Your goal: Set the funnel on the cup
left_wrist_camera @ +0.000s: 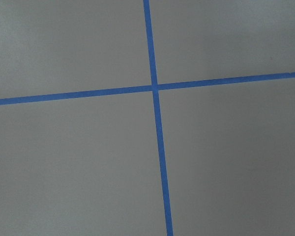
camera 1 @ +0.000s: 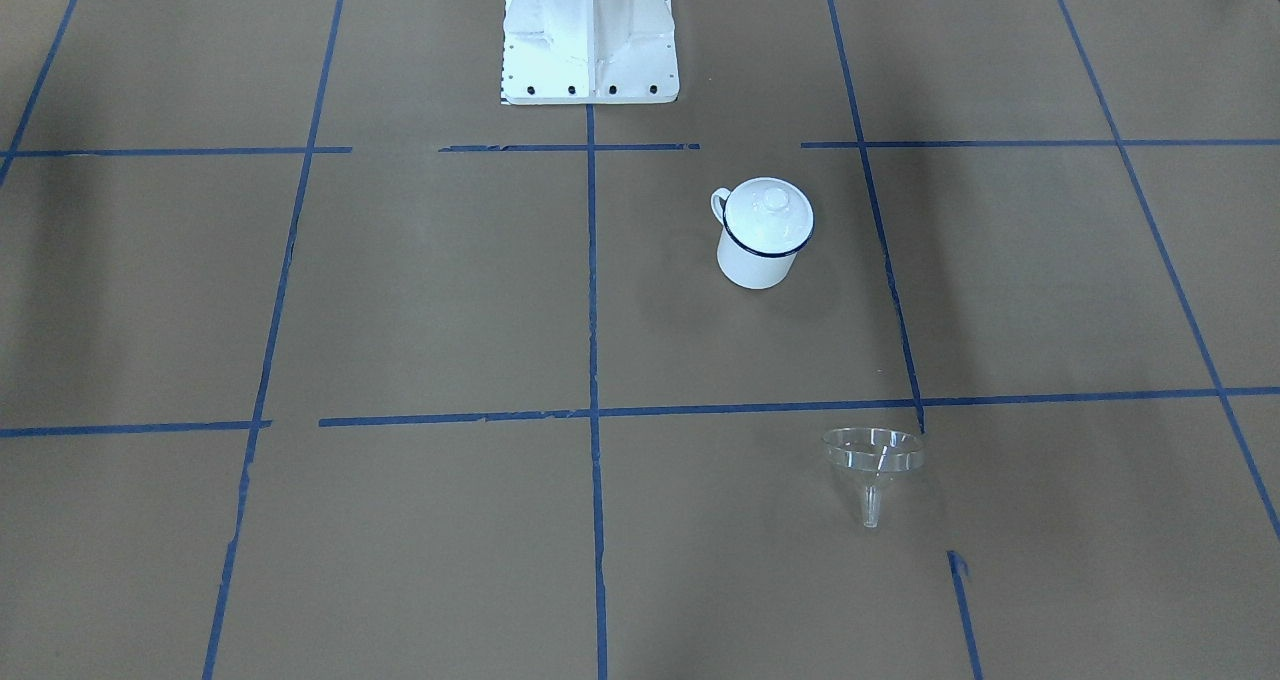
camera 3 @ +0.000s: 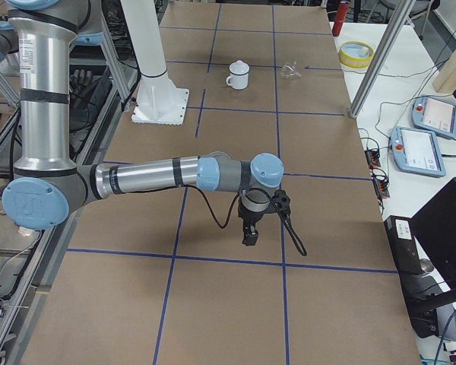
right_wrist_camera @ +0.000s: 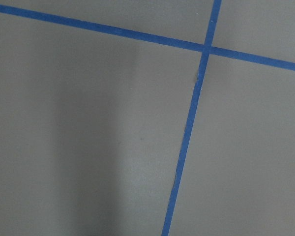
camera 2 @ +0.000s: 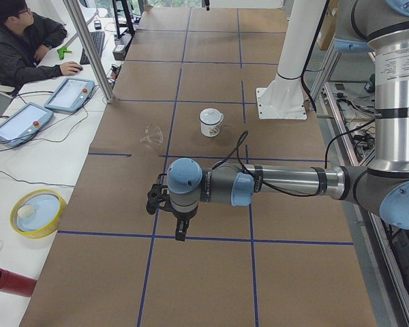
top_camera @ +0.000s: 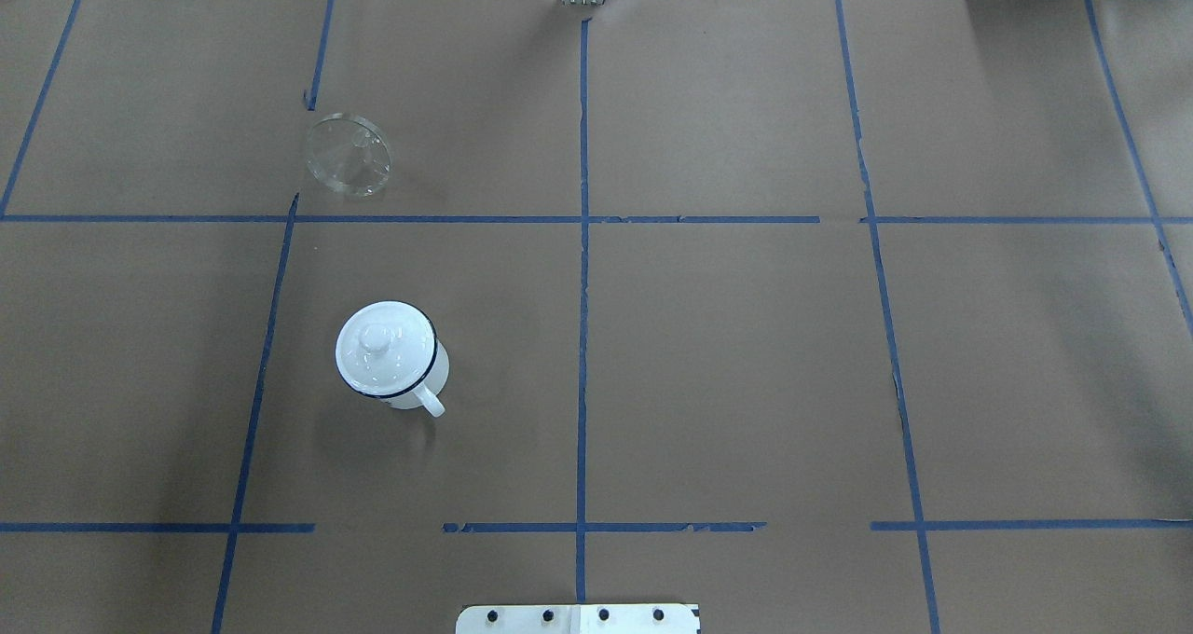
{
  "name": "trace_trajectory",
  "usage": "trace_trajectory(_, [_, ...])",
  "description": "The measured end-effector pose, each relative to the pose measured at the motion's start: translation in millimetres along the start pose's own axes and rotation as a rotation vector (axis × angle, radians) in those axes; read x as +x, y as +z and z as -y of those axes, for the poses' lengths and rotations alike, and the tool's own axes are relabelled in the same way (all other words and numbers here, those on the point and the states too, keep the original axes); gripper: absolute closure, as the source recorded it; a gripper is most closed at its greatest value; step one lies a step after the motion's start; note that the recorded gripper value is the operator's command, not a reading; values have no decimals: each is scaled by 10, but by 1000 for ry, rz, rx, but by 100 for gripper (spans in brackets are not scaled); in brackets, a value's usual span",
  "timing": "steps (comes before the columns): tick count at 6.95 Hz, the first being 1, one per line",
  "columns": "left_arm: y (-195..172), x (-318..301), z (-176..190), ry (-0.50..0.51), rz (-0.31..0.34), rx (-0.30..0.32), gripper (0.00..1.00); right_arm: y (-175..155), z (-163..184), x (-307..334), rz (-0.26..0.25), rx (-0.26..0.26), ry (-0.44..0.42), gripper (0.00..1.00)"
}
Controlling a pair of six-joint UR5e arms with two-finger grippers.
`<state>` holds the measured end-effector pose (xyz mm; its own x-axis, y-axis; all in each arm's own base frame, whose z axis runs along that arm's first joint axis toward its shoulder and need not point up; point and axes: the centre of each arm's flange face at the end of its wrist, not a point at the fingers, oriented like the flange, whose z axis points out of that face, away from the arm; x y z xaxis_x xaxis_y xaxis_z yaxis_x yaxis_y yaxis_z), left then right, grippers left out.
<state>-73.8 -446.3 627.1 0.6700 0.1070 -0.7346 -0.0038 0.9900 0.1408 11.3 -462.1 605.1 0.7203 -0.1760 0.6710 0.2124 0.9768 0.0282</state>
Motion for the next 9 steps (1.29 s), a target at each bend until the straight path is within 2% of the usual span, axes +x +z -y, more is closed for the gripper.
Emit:
trace_trajectory(3, [3,16,32,14,-1,7,0,0,0,0,0,0,1,0])
trace_trajectory(5, [-31,78,115,82,1,60,0,1,0,1,0,0,0,0])
trace_trajectory(7, [17,36,113,106,-3,76,0,3,0,3,0,-1,1,0])
trace_trajectory(9, [-28,52,235,119,27,95,0,4,-1,4,0,-1,1,0])
